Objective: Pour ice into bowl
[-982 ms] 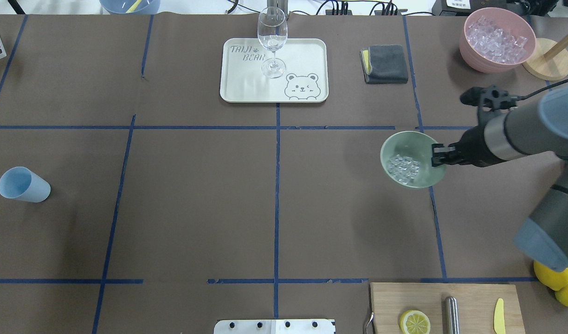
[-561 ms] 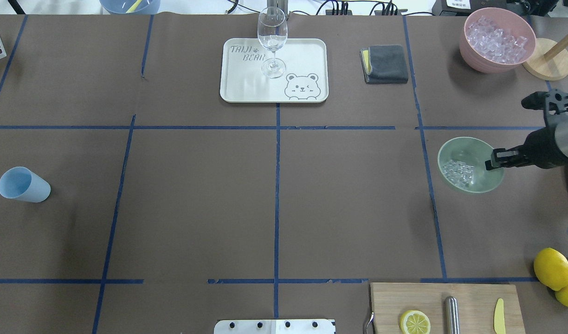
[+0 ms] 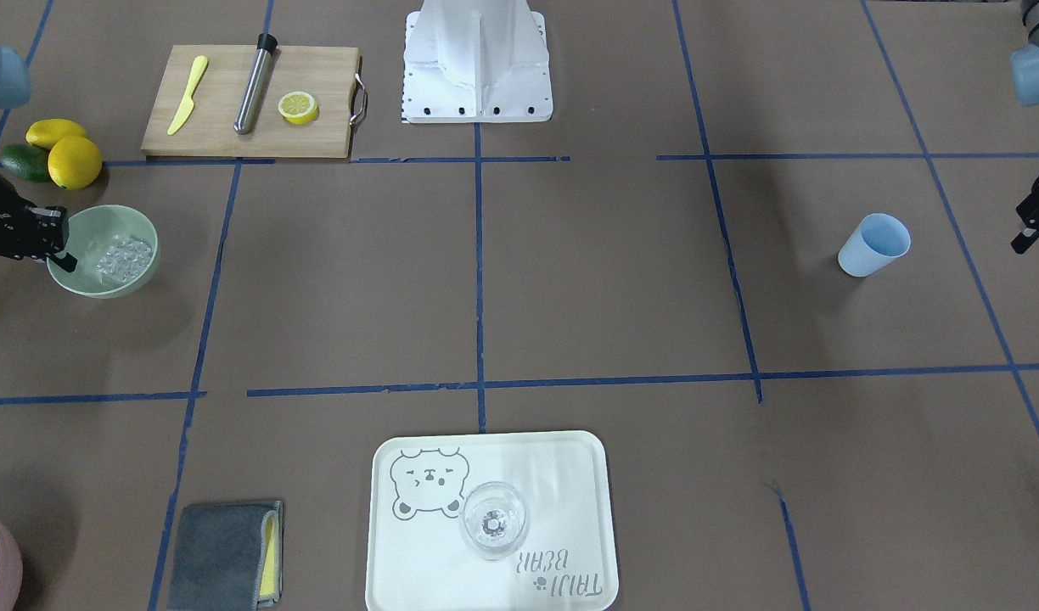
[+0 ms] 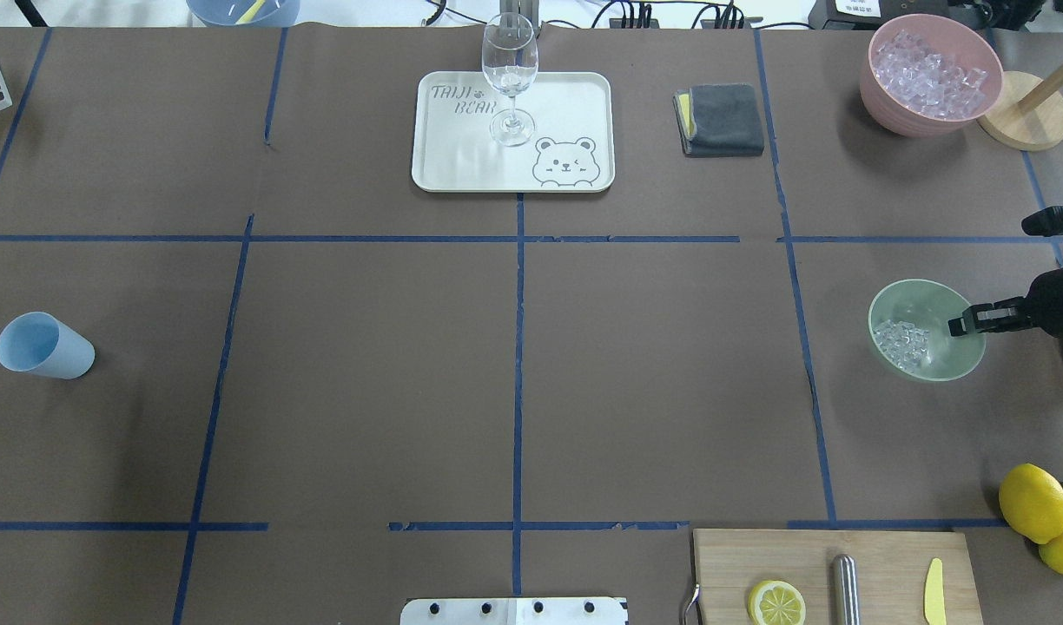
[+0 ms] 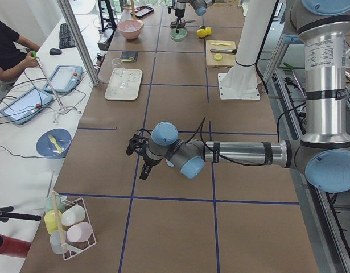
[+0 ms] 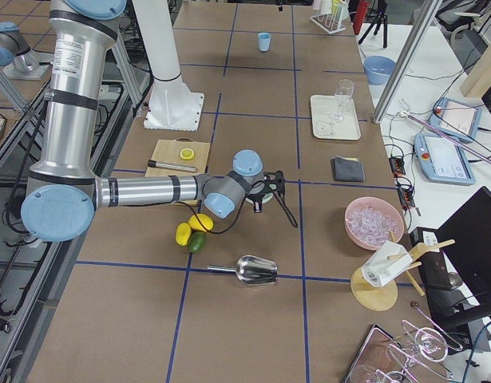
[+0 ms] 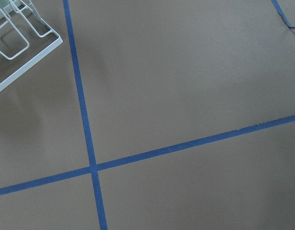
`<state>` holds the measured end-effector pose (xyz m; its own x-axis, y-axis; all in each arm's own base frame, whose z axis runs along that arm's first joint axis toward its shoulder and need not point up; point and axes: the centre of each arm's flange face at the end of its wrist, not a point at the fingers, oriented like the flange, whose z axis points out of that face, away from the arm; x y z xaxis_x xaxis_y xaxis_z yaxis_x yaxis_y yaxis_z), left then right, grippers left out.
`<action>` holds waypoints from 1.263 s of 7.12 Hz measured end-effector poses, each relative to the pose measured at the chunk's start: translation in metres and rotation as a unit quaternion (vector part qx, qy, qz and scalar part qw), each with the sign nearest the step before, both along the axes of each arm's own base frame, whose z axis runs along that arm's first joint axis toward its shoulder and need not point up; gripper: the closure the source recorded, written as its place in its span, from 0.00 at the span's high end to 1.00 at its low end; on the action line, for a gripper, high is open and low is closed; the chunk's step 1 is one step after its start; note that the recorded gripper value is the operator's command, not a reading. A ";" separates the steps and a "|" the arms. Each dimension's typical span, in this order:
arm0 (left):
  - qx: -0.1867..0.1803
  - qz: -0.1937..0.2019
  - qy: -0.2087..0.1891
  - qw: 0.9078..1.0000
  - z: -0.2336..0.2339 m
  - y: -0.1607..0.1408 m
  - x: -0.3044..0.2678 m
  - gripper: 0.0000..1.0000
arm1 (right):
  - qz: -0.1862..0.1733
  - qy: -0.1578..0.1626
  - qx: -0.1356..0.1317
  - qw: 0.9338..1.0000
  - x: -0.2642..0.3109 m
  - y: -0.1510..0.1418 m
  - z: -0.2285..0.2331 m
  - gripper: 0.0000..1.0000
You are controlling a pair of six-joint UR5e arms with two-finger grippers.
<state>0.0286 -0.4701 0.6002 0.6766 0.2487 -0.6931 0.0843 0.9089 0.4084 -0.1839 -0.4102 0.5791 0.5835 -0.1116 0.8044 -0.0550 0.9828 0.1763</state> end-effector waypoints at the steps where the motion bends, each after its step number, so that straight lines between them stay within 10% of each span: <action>1: 0.002 0.000 0.000 1.000 0.000 0.000 0.000 1.00 | -0.003 0.001 -0.003 1.000 -0.003 0.000 0.007 0.00; 6: 0.007 -0.002 -0.002 1.000 -0.003 -0.001 -0.001 1.00 | -0.025 -0.001 -0.011 1.000 -0.021 0.000 0.016 0.02; 7: 0.010 -0.004 -0.005 1.000 -0.003 -0.001 -0.001 1.00 | -0.029 0.000 -0.012 1.000 -0.024 0.001 0.017 0.87; 9: 0.017 -0.005 -0.006 1.000 -0.005 -0.001 -0.001 1.00 | -0.031 -0.004 -0.009 0.999 -0.028 0.000 0.013 1.00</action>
<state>0.0272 -0.4715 0.5951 0.6876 0.2649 -0.6760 0.0884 0.8936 0.4401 -0.2118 -0.4102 0.5924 0.5702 -0.1333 0.8106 0.0046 0.9873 0.1590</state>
